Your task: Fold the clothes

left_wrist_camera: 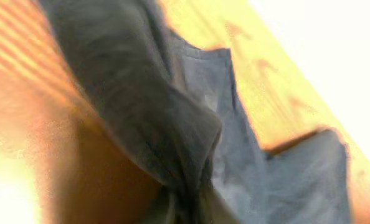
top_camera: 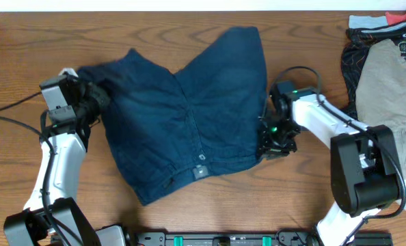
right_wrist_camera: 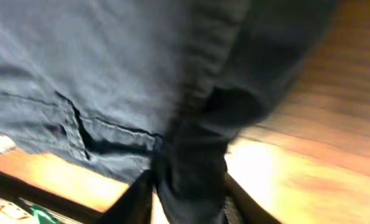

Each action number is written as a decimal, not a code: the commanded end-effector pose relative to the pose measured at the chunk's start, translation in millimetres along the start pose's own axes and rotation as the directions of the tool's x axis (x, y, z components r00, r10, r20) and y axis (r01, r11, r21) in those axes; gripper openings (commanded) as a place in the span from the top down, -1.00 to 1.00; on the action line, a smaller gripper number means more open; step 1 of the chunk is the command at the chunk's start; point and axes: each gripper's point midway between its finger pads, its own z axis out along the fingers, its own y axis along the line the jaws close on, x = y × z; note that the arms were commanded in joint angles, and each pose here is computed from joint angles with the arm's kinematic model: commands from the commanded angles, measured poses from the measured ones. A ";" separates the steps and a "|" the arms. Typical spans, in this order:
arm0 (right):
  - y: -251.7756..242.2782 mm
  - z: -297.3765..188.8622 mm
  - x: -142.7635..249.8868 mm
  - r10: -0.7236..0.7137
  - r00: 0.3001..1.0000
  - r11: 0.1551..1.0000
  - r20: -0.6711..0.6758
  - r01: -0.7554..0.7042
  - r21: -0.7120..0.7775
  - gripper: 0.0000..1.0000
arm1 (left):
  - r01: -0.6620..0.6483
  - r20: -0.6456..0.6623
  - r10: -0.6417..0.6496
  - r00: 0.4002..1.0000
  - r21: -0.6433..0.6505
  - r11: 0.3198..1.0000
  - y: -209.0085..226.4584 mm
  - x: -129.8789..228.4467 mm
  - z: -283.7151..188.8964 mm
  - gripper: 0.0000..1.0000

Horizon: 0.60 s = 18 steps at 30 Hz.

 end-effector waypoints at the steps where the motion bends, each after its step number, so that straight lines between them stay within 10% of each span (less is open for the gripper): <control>1: 6.8 4.4 1.0 -0.064 0.998 0.998 0.001 0.064 0.012 0.25 | 0.017 -0.020 -0.017 1.000 0.020 1.000 -8.2 -1.8 -2.0 0.29; 12: -26.9 -53.2 -29.2 -0.078 0.962 0.982 0.261 0.029 0.186 0.03 | 0.166 -0.506 -0.256 0.824 -0.216 0.962 31.2 125.4 -42.6 -0.96; 16: -35.1 -91.8 -62.4 -0.096 0.882 0.978 0.462 -0.002 0.207 -0.61 | 0.105 -0.563 -0.303 0.769 -0.357 0.928 55.2 152.0 -64.1 -0.96; 18: -31.9 -110.0 -83.0 -0.135 0.821 0.979 0.554 0.022 0.205 -0.60 | 0.073 -0.565 -0.309 0.765 -0.401 0.913 65.1 158.7 -68.2 -0.95</control>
